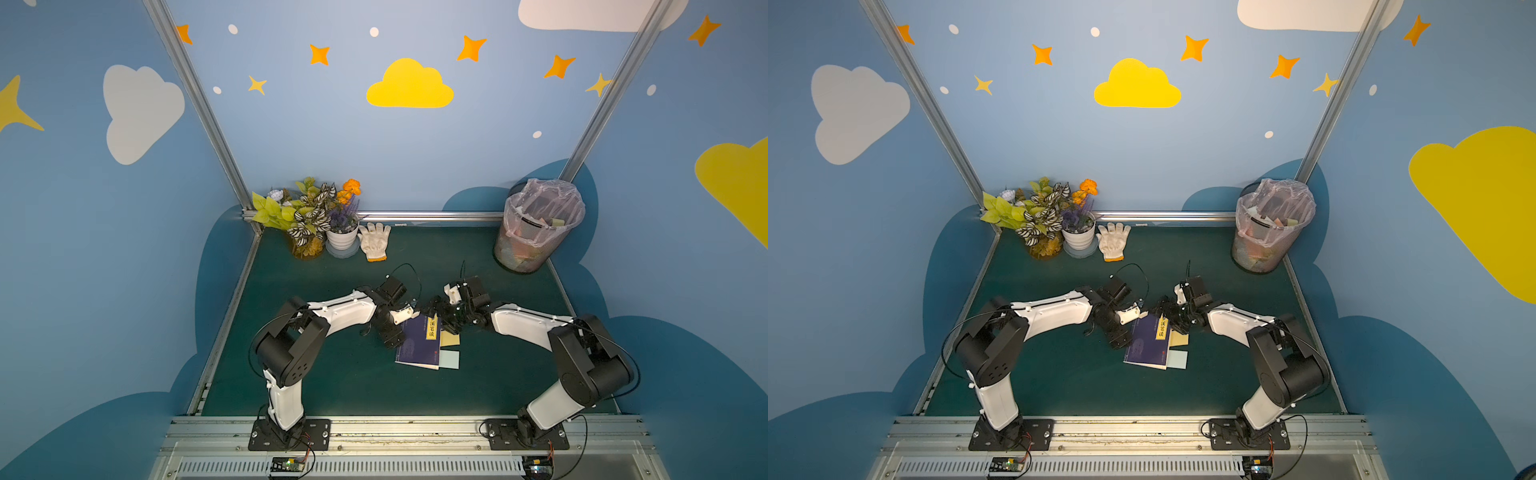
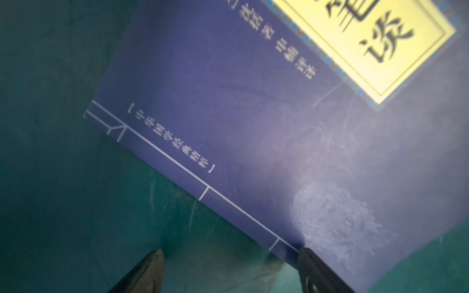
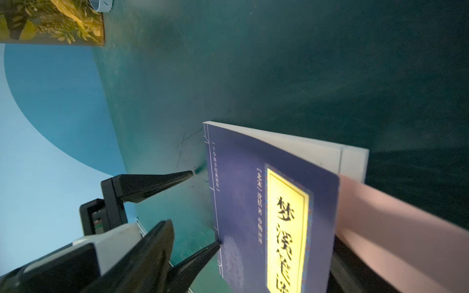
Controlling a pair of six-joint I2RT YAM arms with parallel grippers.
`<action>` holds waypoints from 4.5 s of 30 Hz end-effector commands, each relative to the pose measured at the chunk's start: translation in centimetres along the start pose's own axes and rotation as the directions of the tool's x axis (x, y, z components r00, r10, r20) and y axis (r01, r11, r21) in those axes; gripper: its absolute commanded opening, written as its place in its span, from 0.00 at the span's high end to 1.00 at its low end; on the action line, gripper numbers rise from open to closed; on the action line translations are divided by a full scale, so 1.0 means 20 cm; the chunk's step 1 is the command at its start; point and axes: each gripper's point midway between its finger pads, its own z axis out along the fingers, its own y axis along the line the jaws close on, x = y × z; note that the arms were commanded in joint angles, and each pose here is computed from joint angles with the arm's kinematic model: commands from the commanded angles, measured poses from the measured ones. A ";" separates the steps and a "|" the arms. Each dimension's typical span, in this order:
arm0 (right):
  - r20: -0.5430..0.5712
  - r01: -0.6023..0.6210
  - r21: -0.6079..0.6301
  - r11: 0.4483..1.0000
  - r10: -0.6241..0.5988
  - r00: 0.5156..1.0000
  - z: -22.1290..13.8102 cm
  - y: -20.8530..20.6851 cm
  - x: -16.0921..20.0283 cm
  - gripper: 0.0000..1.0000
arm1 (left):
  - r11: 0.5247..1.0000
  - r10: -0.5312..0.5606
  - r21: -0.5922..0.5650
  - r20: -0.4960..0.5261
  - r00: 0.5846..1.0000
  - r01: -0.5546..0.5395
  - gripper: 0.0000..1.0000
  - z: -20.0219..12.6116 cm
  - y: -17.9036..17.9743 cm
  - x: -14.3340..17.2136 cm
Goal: Peel off the used sticky note
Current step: Open the book at the center of the board, then tear off the note from the book.
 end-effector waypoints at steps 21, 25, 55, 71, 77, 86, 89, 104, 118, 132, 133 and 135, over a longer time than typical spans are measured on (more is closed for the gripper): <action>0.109 -0.040 -0.041 0.998 0.044 0.993 -0.09 0.09 -0.08 0.95 | 0.995 0.101 -0.024 0.166 0.981 -0.099 0.14 -0.43 -0.05 -0.04; 0.135 -0.071 0.006 0.997 0.069 0.988 -0.12 0.07 -0.09 1.00 | 0.976 0.218 -0.026 0.188 0.958 -0.217 0.14 -0.47 -0.17 -0.02; 0.208 -0.263 0.063 0.963 0.245 0.947 -0.15 0.01 -0.16 1.00 | 0.789 0.537 -0.457 0.187 0.823 -0.411 0.11 -0.20 -0.45 -0.46; 0.266 -0.213 0.162 0.963 0.165 0.950 -0.30 -0.06 -0.19 0.79 | 0.800 0.491 -0.477 0.171 0.854 -0.364 0.71 -0.25 -0.37 -0.40; 0.238 -0.160 0.150 0.976 0.122 0.964 -0.42 -0.06 -0.18 0.56 | 0.889 0.357 -0.368 0.190 0.915 -0.271 0.97 -0.23 -0.28 -0.33; 0.200 -0.149 0.169 0.974 0.114 0.973 -0.55 -0.22 -0.07 0.49 | 0.996 0.062 -0.085 0.280 0.958 -0.039 0.97 -0.28 -0.18 -0.28; 0.199 -0.176 0.161 0.971 0.142 0.970 -0.51 -0.29 -0.02 0.49 | 0.998 -0.056 0.036 0.306 0.950 0.047 0.97 -0.30 -0.16 -0.27; 0.178 -0.147 0.097 0.984 0.129 0.976 -0.27 -0.15 -0.10 0.50 | 0.790 -0.540 0.510 0.316 0.780 0.341 0.97 -0.40 0.09 -0.14; 0.140 -0.166 0.098 0.981 0.151 0.979 -0.02 -0.11 -0.12 0.50 | 0.699 -0.681 0.546 0.312 0.663 0.461 0.97 -0.39 0.31 0.00; 0.177 -0.165 0.146 0.975 0.139 0.974 -0.04 -0.14 -0.11 1.00 | 0.648 -0.738 0.544 0.275 0.616 0.533 0.97 -0.31 0.39 0.08; 0.178 -0.162 0.146 0.976 0.135 0.975 -0.06 -0.14 -0.11 1.00 | 0.648 -0.738 0.543 0.274 0.616 0.534 0.97 -0.31 0.39 0.08; 0.171 -0.161 0.148 0.976 0.135 0.976 -0.10 -0.15 -0.10 1.00 | 0.648 -0.739 0.539 0.274 0.616 0.538 0.97 -0.31 0.39 0.08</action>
